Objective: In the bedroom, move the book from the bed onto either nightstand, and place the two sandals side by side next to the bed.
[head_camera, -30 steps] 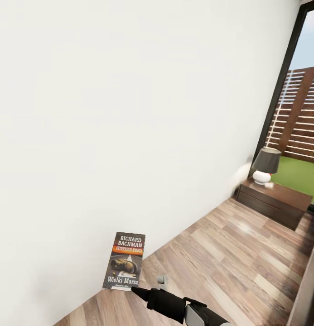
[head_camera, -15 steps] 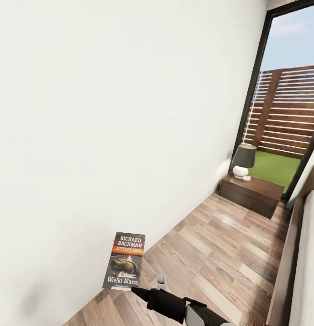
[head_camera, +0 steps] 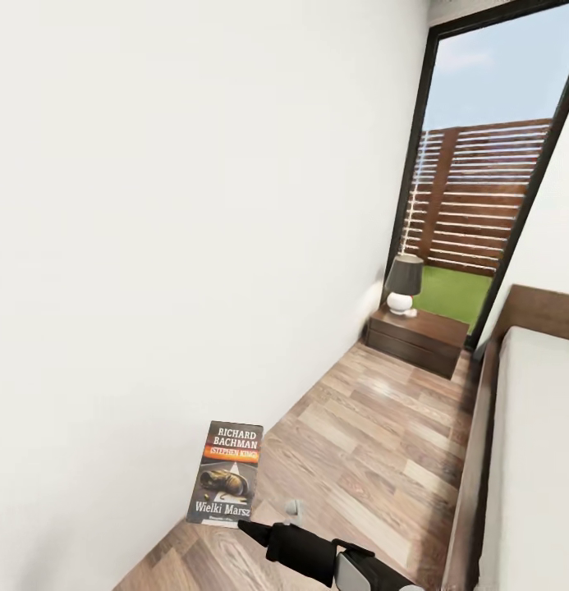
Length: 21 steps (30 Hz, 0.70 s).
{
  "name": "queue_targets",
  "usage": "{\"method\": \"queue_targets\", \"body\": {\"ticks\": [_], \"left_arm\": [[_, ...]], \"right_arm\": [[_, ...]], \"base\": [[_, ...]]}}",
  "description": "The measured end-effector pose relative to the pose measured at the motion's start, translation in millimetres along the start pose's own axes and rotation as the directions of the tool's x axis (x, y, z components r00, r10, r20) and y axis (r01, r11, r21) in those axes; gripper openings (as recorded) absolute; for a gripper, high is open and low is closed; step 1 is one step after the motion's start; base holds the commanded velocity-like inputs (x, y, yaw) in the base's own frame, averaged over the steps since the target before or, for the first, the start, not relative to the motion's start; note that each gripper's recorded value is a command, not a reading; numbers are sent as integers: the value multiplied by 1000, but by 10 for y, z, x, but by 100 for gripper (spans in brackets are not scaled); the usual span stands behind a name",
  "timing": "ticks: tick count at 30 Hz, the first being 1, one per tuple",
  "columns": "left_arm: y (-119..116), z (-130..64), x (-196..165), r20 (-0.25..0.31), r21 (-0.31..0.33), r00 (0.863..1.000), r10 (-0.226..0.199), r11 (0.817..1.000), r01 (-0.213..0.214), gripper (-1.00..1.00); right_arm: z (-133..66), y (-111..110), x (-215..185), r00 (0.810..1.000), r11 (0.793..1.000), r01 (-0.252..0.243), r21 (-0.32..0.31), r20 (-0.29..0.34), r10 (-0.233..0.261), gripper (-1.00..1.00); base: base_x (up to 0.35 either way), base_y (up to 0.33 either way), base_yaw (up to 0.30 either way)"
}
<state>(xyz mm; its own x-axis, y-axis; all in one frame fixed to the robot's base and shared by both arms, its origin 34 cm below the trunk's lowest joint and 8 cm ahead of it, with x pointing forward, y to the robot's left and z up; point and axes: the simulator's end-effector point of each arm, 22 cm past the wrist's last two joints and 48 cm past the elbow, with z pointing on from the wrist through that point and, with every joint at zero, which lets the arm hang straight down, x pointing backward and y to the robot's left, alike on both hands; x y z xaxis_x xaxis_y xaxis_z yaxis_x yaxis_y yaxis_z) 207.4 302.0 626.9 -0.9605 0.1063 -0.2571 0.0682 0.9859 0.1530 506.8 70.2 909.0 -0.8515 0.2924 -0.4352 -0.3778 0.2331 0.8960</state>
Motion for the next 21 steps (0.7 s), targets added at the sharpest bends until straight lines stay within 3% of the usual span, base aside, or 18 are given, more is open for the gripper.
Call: {"method": "queue_targets", "body": {"ticks": [10, 21], "left_arm": [[-2, -1, 15, -3, 0, 1000, 1, 1000, -1, 100], [-1, -2, 28, -6, 0, 1000, 1, 1000, -1, 100]], "right_arm": [[0, -12, 8, 1000, 1000, -3, 1, 0, 3, -100], [-1, -25, 21, 1000, 1000, -7, 2, -2, 7, -100]], "base": [[19, 12, -265], [118, 97, -265]]}}
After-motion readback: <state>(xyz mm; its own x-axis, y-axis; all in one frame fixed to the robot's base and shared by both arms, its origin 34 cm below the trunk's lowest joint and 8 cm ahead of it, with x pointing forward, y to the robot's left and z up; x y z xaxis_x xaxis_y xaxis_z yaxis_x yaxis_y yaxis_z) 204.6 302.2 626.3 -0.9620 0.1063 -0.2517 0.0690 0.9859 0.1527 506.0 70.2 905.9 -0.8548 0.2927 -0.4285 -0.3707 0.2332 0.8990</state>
